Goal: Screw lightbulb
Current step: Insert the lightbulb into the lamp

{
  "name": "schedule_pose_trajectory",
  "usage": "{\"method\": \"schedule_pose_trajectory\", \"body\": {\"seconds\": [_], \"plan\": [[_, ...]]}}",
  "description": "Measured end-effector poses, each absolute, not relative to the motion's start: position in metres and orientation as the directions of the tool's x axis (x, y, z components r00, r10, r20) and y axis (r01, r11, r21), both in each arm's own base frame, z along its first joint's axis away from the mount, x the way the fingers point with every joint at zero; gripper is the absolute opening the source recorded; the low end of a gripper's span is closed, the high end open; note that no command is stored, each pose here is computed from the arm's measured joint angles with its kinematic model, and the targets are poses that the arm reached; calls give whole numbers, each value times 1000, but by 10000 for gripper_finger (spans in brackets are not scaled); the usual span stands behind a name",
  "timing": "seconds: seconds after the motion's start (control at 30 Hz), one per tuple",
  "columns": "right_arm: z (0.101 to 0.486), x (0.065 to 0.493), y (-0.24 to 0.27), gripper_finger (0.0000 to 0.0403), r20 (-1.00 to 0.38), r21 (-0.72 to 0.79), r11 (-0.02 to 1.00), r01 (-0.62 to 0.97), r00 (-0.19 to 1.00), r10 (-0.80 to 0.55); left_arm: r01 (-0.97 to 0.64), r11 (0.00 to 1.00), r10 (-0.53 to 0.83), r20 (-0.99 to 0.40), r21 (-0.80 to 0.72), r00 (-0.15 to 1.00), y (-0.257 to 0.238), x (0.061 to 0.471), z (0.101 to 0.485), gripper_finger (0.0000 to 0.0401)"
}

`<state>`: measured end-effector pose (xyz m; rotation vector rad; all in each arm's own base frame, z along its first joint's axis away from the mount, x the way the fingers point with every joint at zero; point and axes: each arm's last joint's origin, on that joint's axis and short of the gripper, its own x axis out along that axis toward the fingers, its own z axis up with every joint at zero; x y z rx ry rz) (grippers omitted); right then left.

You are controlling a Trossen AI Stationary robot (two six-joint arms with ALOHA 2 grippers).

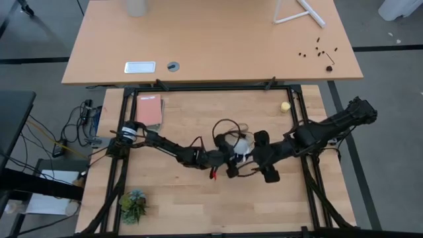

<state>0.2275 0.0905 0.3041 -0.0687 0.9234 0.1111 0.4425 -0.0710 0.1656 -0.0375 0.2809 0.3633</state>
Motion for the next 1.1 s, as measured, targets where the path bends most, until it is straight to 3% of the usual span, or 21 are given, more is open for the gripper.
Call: {"method": "schedule_pose_trajectory", "body": {"seconds": [0.2,0.5,0.77,0.93,1.1], "plan": [[297,229,79,272,-839,-47,999,-18,543,-29,-261,964,262,-290,44,920,-71,444,165,193],[280,251,77,273,-853,-94,994,-54,519,-53,-178,983,184,-263,46,947,-75,445,169,193],[283,249,81,268,-855,-9,997,-73,518,31,-251,968,245,-260,13,934,-74,444,169,193],[283,244,94,268,-861,101,983,-151,482,162,-348,938,337,-248,0,908,-69,444,169,193],[281,240,85,264,-881,-33,998,-50,473,-5,-308,951,303,-258,22,918,-72,444,169,193]]}}
